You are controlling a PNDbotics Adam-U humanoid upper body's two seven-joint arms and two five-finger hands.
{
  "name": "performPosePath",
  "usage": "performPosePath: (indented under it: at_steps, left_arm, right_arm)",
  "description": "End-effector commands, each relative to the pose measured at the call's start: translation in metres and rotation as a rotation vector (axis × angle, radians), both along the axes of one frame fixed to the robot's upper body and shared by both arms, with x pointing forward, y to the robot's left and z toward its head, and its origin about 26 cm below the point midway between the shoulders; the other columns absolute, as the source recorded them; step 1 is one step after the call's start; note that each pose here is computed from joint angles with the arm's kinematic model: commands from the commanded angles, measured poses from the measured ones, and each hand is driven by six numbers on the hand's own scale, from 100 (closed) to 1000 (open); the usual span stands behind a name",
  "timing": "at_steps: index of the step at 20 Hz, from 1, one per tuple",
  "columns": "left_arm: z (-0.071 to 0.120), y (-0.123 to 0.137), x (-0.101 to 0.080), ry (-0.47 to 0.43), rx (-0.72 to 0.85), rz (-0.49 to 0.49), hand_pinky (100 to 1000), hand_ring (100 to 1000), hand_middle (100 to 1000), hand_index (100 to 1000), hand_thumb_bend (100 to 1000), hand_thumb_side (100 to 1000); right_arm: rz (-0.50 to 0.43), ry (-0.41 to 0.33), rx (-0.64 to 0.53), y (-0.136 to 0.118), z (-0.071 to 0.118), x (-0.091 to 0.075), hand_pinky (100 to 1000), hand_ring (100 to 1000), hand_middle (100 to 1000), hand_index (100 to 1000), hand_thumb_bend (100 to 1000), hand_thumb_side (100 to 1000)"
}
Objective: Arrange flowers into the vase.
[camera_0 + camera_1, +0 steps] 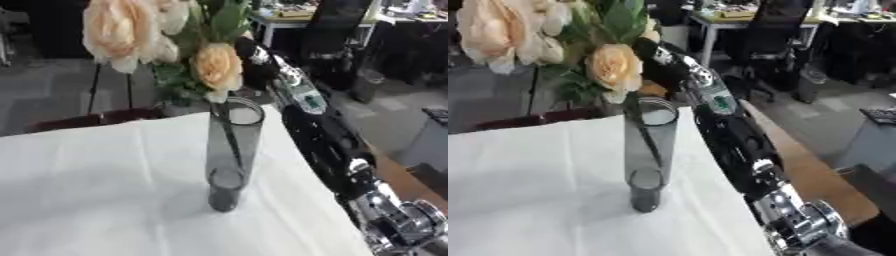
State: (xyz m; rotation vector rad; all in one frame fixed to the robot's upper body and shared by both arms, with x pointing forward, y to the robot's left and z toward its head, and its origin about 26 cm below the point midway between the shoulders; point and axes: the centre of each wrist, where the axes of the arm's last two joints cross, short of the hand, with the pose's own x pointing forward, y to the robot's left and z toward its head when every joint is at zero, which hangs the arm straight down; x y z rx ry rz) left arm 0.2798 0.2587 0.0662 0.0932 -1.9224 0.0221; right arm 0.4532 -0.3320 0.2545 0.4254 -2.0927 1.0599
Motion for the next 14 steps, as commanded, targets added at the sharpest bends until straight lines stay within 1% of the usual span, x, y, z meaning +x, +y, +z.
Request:
performPosePath:
  at_steps: [1, 3, 4, 5, 10, 14]
  left_arm:
    - [0.0054, -0.0001, 0.0005, -0.019, 0.005, -0.003, 570, 508, 562, 944, 664, 846]
    - [0.0053, -0.0001, 0.0005, -0.019, 0.005, -0.003, 570, 508, 562, 944, 664, 846]
    - [0.0051, -0.0001, 0.0004, -0.018, 0.004, -0.002, 570, 508, 562, 944, 664, 846]
    - [0.0051, -0.0001, 0.0004, -0.018, 0.004, -0.002, 570, 508, 562, 944, 664, 846]
    - [0.0049, -0.0001, 0.0001, -0.016, 0.004, -0.004, 570, 508, 562, 944, 664, 846]
    - [0.0048, 0.0001, 0.0, -0.015, 0.005, -0.003, 570, 508, 562, 944, 664, 846]
  right_arm:
    - [-0.026, -0.059, -0.044, -0.015, 0.0139, -0.0029, 540, 605, 434, 621, 666, 763]
    - [-0.03, -0.063, -0.046, -0.0158, 0.0124, -0.0022, 540, 605, 434, 621, 666, 763]
    - [-0.027, -0.065, -0.043, -0.0153, 0.0119, -0.0021, 584, 673, 532, 676, 686, 738]
    - [-0.024, -0.067, -0.04, -0.015, 0.0118, -0.0024, 592, 682, 544, 681, 691, 735]
    - [-0.012, -0.068, -0.032, -0.0137, 0.0138, -0.0041, 610, 702, 559, 699, 728, 731]
    - [-0.009, -0.064, -0.028, -0.0142, 0.0151, -0.006, 622, 714, 569, 705, 740, 729]
